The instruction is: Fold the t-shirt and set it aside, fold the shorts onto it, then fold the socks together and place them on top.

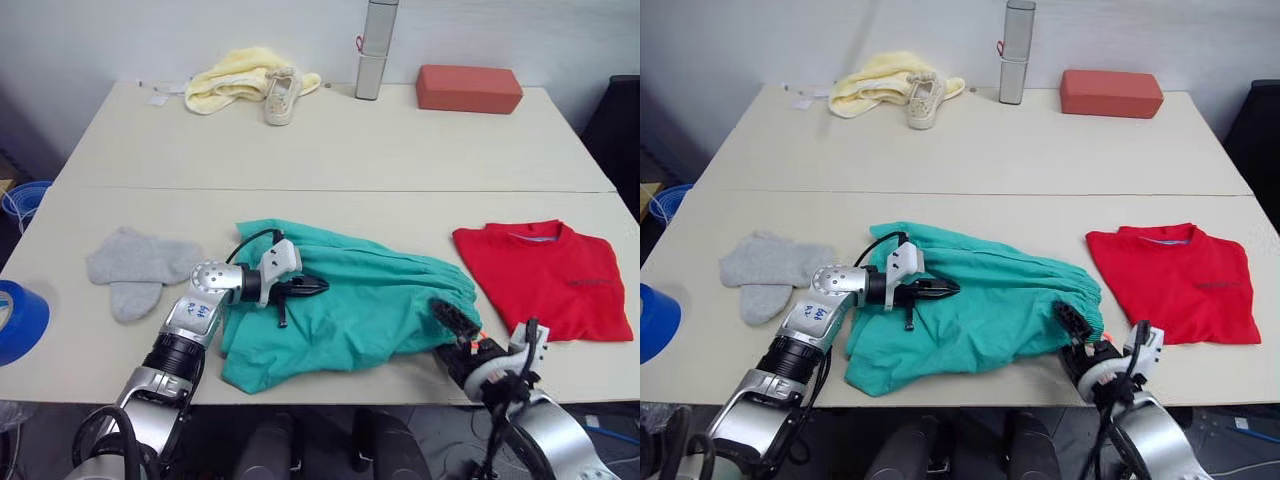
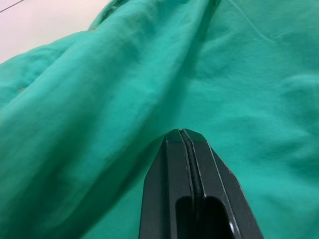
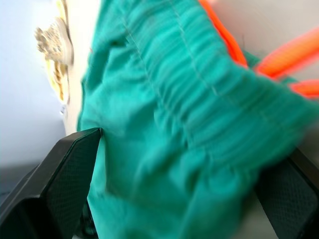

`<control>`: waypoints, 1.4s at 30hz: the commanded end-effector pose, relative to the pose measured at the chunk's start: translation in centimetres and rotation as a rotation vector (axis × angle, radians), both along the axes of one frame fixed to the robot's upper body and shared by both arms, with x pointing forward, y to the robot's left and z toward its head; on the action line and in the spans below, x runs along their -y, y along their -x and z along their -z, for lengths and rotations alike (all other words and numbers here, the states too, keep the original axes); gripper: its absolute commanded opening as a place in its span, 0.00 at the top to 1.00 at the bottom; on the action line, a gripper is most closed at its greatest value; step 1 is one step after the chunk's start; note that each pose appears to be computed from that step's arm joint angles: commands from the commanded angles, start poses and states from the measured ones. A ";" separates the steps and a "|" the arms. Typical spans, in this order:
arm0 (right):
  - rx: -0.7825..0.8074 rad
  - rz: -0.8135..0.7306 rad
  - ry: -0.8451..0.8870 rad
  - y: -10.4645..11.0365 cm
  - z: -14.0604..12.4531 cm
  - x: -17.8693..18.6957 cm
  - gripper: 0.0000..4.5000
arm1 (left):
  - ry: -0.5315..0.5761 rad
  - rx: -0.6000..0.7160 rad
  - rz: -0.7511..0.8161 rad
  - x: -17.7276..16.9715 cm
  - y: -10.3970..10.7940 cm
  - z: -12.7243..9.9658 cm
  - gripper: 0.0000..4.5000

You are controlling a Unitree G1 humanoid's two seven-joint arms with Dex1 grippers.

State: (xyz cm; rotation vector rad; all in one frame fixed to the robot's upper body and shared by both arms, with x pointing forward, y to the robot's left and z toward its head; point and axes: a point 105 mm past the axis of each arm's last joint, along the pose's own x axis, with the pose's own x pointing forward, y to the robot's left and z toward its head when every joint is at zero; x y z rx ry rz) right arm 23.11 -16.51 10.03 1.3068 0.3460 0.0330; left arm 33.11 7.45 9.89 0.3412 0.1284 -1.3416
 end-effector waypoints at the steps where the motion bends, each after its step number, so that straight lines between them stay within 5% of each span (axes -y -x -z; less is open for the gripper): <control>1: 0.010 0.043 -0.023 -1.0 0.8 0.1 0.00 | 0.000 0.009 0.019 0.0 0.4 0.0 1.00; 3: 0.030 0.100 -0.022 -1.7 1.0 0.8 0.00 | -0.008 0.009 0.022 -0.1 0.5 0.2 1.00; 6: 0.086 0.150 -0.025 -2.2 0.6 1.5 0.13 | -0.011 0.005 0.021 -0.4 0.5 0.4 1.00; 14: 0.213 0.139 0.067 -3.7 -0.1 1.8 0.74 | 0.009 0.022 0.020 -0.6 0.1 0.1 1.00; 18: 0.318 0.133 0.255 -4.0 -1.7 2.4 1.00 | 0.062 0.031 -0.016 -1.2 -0.4 -1.1 1.00; 28: 0.716 -0.009 0.905 -4.9 -7.8 0.4 1.00 | 0.095 -0.048 -0.126 -3.0 0.4 -0.8 1.00; 33: 0.974 -0.404 1.289 -3.9 -8.9 -5.8 1.00 | 0.080 -0.080 -0.176 -2.6 0.4 0.3 1.00; 42: 1.169 -0.802 1.398 -3.2 -7.7 -13.4 1.00 | 0.046 -0.141 -0.259 -3.9 1.1 1.9 1.00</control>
